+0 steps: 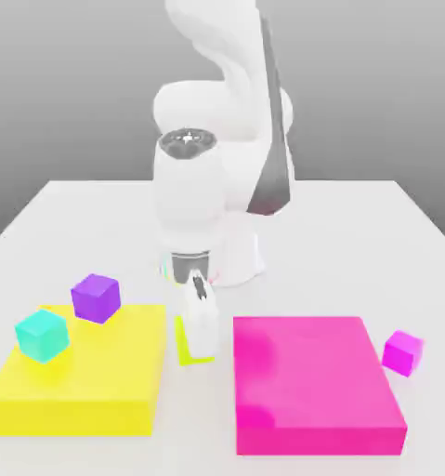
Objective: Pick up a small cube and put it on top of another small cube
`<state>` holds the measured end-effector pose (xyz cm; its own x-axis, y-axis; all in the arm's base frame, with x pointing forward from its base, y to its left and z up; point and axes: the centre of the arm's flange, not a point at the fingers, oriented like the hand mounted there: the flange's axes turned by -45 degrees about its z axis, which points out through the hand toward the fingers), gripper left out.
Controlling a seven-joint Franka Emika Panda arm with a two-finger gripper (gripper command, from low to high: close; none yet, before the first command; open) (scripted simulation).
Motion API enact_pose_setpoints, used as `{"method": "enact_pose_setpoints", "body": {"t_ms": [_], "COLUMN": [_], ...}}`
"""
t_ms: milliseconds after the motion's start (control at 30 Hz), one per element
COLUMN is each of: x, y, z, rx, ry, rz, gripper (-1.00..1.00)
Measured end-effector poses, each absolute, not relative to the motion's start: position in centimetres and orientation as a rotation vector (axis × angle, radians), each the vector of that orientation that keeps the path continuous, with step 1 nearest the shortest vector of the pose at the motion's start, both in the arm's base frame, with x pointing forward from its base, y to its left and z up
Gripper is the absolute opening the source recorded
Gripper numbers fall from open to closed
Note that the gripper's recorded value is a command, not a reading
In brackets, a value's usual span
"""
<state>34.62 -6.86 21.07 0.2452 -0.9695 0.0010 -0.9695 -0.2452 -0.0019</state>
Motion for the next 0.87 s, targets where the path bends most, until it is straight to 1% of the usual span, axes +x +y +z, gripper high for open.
{"method": "enact_pose_setpoints", "body": {"t_ms": [300, 567, 633, 733, 767, 867], "x": [36.1, 34.3, 34.0, 33.9, 33.9, 33.9], "y": [-15.8, -24.5, -25.5, -25.8, -25.8, -25.8], "z": [25.9, 30.9, 30.0, 26.3, 25.5, 25.5], "rx": [-2.646, -2.765, -2.777, -2.782, -2.783, -2.783], "ry": [1.692, 1.485, 1.460, 1.453, 1.453, 1.453], "rz": [-0.003, -0.002, -0.002, -0.001, -0.001, -0.001], "gripper": [-1.00, -1.00, -1.00, -1.00, 1.00, 1.00]}}
